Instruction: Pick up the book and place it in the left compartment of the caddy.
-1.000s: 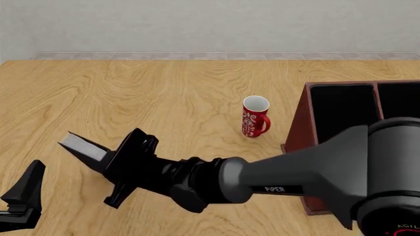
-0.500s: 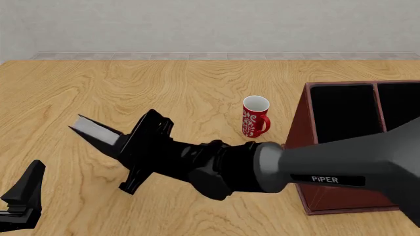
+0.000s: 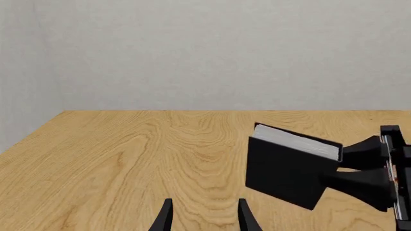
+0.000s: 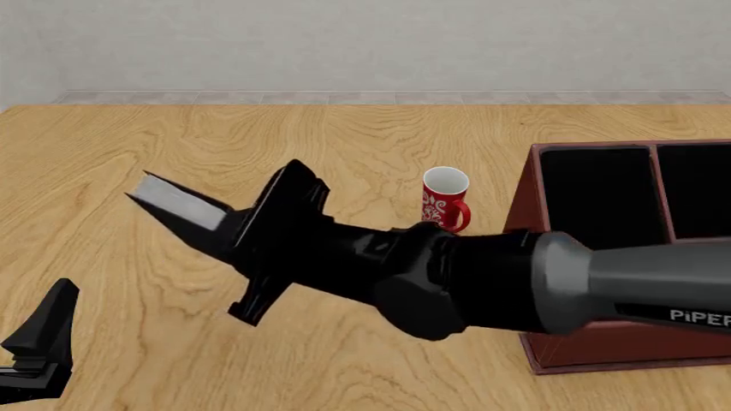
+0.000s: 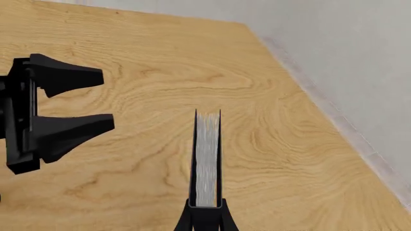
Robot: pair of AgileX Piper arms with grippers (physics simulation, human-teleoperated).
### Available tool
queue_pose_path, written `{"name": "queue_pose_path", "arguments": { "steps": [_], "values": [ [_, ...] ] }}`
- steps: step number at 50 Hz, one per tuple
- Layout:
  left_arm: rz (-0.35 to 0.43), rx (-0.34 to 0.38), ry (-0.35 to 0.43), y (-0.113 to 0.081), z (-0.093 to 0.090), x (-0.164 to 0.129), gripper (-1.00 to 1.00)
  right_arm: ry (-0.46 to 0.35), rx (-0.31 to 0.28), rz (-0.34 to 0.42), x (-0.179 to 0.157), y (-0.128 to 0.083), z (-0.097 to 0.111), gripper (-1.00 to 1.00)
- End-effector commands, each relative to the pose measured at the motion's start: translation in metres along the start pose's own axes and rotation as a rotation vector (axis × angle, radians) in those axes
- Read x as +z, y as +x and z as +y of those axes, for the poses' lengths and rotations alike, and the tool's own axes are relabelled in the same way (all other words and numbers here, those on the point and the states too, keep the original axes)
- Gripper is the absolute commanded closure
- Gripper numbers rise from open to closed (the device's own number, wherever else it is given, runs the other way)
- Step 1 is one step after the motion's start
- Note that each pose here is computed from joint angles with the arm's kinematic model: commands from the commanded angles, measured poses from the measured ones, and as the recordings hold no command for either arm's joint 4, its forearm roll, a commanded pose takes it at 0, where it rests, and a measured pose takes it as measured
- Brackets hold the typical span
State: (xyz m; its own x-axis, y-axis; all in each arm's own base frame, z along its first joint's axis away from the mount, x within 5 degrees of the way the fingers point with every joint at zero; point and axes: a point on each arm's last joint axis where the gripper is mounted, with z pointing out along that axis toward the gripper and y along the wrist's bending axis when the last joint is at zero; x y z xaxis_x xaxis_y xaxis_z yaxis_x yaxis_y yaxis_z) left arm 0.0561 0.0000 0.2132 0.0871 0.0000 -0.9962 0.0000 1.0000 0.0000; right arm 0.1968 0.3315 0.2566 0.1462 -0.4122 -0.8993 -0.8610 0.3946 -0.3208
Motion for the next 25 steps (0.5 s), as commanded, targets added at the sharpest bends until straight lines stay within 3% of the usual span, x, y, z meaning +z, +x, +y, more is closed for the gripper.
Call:
{"name": "queue_pose_path", "arguments": {
  "steps": [1,25],
  "values": [
    [0.000,0.000,0.000,0.000,0.000,0.000,-1.00,0.026,0.006,-0.055,-0.031,-0.019,-0.009,1.00],
    [0.000,0.000,0.000,0.000,0.000,0.000,-1.00,0.019,-0.049,-0.038,-0.072,-0.050,-0.019,1.00]
  ]
}}
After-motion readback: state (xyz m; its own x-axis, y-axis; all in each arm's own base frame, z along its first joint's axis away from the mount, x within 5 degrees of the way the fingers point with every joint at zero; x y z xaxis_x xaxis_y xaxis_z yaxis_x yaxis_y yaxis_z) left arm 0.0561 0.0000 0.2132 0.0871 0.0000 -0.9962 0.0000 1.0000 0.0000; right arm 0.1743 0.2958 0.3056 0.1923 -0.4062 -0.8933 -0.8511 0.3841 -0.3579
